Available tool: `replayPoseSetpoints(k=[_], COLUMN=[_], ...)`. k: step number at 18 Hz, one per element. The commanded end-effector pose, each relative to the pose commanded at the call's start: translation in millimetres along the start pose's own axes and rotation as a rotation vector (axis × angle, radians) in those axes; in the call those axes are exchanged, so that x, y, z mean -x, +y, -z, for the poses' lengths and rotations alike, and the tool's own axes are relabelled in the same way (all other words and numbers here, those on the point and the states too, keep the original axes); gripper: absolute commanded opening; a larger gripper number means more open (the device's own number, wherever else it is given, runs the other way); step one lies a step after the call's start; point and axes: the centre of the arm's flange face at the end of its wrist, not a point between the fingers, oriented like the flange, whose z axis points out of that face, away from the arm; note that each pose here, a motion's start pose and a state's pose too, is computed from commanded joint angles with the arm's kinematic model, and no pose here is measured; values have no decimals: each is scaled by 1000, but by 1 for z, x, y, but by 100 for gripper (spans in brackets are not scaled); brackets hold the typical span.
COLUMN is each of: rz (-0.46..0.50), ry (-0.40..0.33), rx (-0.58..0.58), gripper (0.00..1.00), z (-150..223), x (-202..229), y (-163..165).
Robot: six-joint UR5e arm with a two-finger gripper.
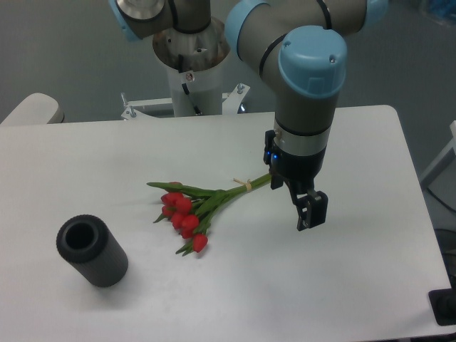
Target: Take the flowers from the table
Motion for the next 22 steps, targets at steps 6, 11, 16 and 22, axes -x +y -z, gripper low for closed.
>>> replayPoseSetpoints(k=[6, 11, 16, 22], rz=[152, 192, 247, 215], ry=[32, 119, 220, 243], rx=[-2, 5, 31, 74], gripper=[99, 100, 100, 100], z=[-33, -75, -124, -174], x=[-29, -57, -80, -121], y=[-9, -22, -26, -32])
